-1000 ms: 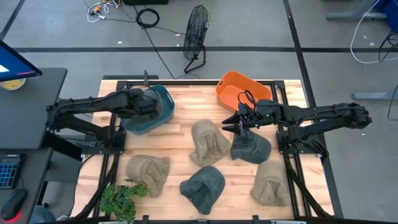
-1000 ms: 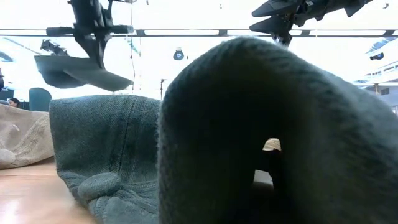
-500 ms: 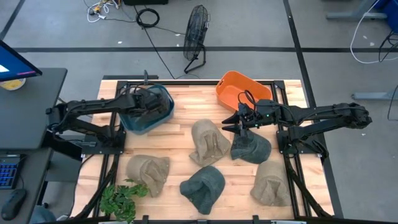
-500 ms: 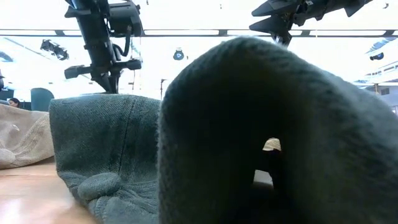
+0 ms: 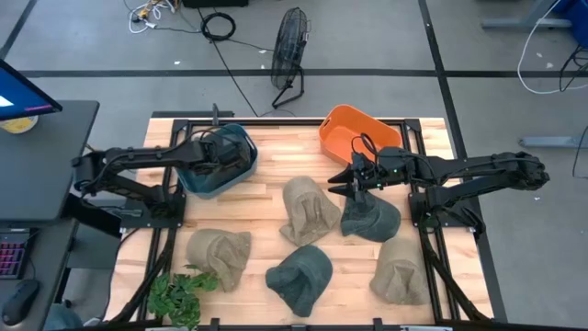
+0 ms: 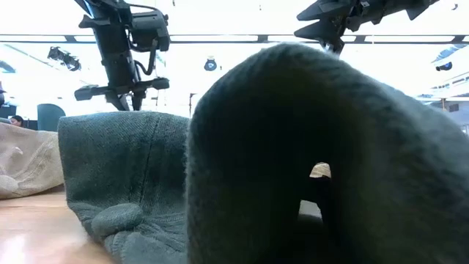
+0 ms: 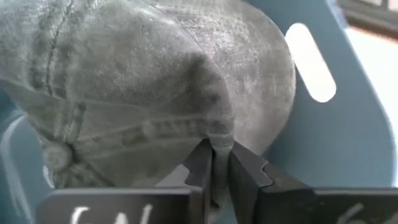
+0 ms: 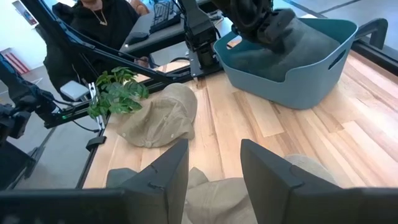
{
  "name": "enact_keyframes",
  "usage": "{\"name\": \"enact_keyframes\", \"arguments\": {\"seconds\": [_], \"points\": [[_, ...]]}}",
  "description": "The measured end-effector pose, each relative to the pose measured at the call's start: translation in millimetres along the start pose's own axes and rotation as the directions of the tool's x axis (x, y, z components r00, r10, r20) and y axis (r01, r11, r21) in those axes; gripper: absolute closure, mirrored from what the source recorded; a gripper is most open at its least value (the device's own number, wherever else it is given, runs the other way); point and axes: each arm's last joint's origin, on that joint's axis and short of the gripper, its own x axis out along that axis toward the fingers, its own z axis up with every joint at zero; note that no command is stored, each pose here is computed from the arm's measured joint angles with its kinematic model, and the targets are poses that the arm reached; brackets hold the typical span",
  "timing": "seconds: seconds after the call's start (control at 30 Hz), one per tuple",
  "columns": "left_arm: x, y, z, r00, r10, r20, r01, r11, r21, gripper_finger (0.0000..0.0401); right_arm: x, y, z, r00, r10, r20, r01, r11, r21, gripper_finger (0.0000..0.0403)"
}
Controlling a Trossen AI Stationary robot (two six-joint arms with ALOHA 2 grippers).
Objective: Pick & Place hat
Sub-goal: Put the top left black cap into the blue bin, then put the top black cap into the blue bin
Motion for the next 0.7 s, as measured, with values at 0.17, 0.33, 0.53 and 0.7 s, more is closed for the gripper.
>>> {"name": "enact_keyframes", "arguments": {"seconds": [0.17,0.33,0.53,0.7], "points": [[9,-3,-5,0.999,0.029,-0.034,-0.028,0.999,0.018,0.0316,0,0,0,1.000,-0.001,-0.003,0.001,1.000,0.000,0.0252],[11,-6,-8,0.999,0.011,-0.050,-0.010,1.000,0.028,0.0298,0,0,-1,1.000,-0.002,-0.006,0.002,1.000,0.001,0.0252],[-8,-21,-2,0.995,-0.094,-0.043,0.099,0.984,0.149,0.0296,0,0,-1,1.000,-0.001,-0.005,0.001,1.000,0.009,0.0252],[-41,-41,11,0.980,-0.199,-0.031,0.201,0.959,0.200,0.0296,0,3,1,1.000,0.020,0.016,-0.020,1.000,0.002,0.0252]]}}
